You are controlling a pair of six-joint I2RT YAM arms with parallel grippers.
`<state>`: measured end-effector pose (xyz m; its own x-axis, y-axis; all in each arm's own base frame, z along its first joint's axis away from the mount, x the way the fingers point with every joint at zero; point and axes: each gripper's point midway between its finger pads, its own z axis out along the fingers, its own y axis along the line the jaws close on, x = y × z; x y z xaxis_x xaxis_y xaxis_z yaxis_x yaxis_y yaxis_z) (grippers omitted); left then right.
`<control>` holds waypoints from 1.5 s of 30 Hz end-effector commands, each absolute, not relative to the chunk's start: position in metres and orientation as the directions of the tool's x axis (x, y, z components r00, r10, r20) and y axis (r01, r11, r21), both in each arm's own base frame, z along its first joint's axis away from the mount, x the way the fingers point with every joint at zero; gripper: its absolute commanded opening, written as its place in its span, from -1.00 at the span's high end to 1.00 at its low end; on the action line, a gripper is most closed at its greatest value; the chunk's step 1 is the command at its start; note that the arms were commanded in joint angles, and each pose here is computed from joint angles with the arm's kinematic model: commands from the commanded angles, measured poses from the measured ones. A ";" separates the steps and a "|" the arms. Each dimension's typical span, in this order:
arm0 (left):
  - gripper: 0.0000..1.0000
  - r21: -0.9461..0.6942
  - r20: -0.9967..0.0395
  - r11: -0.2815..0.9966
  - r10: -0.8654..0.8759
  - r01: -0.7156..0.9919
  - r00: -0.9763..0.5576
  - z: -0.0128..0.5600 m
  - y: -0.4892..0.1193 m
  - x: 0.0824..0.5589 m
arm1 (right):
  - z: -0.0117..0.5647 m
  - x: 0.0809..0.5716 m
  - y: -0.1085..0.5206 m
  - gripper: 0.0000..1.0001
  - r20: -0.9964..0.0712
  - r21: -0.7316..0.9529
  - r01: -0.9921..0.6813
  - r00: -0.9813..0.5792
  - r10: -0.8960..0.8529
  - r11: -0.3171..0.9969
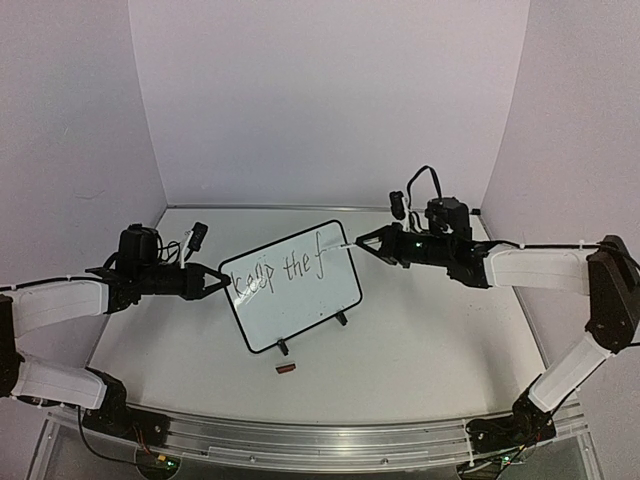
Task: Write a sentence on the whiteboard
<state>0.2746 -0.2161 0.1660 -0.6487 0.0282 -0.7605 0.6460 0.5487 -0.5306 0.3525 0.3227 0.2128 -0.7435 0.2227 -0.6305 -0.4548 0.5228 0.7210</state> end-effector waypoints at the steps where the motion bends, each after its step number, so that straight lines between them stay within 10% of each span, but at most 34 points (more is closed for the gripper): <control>1: 1.00 -0.458 -0.805 0.604 0.029 0.653 -0.592 0.176 -0.209 0.292 | 0.215 0.358 0.327 1.00 -0.640 0.723 -0.474 -0.734 0.229 0.503; 45: 1.00 -0.454 -0.806 0.608 0.032 0.652 -0.591 0.175 -0.209 0.292 | 0.210 0.386 0.324 1.00 -0.656 0.702 -0.427 -0.700 0.283 0.570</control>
